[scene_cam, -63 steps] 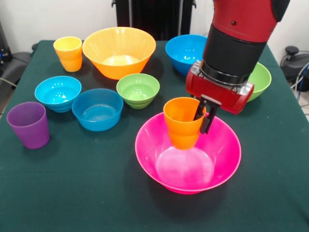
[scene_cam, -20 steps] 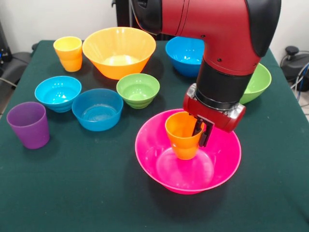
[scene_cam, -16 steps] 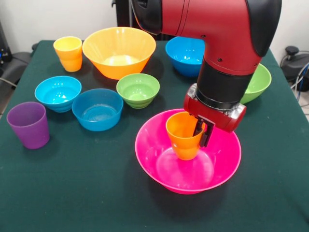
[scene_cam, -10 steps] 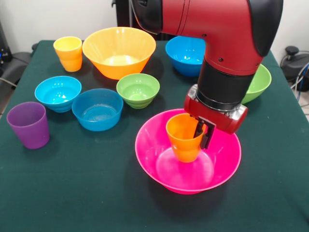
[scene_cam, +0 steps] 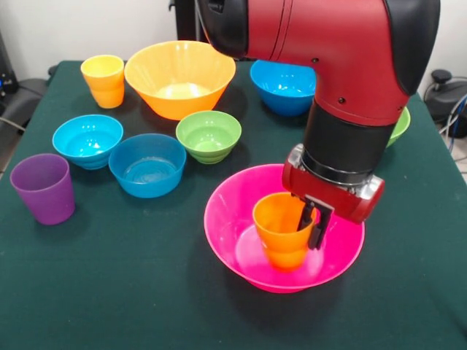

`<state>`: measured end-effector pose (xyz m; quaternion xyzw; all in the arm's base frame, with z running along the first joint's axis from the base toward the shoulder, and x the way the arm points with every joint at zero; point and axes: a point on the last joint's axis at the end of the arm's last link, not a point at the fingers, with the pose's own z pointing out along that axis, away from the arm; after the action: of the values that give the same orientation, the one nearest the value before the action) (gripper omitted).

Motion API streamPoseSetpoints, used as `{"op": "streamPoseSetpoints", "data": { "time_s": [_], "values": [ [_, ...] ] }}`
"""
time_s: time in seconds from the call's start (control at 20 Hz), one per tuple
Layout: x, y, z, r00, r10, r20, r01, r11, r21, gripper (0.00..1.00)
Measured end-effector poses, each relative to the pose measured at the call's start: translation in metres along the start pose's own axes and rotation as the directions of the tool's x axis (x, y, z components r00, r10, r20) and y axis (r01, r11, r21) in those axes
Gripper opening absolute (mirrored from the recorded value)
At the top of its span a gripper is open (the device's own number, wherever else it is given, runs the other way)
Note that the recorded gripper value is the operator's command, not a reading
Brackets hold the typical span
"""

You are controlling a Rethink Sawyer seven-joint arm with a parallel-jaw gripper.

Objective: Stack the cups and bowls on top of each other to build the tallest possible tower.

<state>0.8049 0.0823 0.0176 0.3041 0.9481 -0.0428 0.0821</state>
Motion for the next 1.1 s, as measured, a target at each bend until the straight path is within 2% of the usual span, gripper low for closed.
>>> {"op": "streamPoseSetpoints", "data": {
  "time_s": [0.4,0.85,1.1],
  "values": [
    [-0.014,0.012,0.003,0.9996,0.008,0.027,-0.007,0.9996,-0.027,0.0],
    [-0.015,0.012,0.006,0.9997,0.019,0.016,-0.018,0.9993,-0.032,0.0],
    [-0.018,0.007,0.001,0.9996,0.027,0.012,-0.027,0.9991,-0.032,0.0]
  ]
}}
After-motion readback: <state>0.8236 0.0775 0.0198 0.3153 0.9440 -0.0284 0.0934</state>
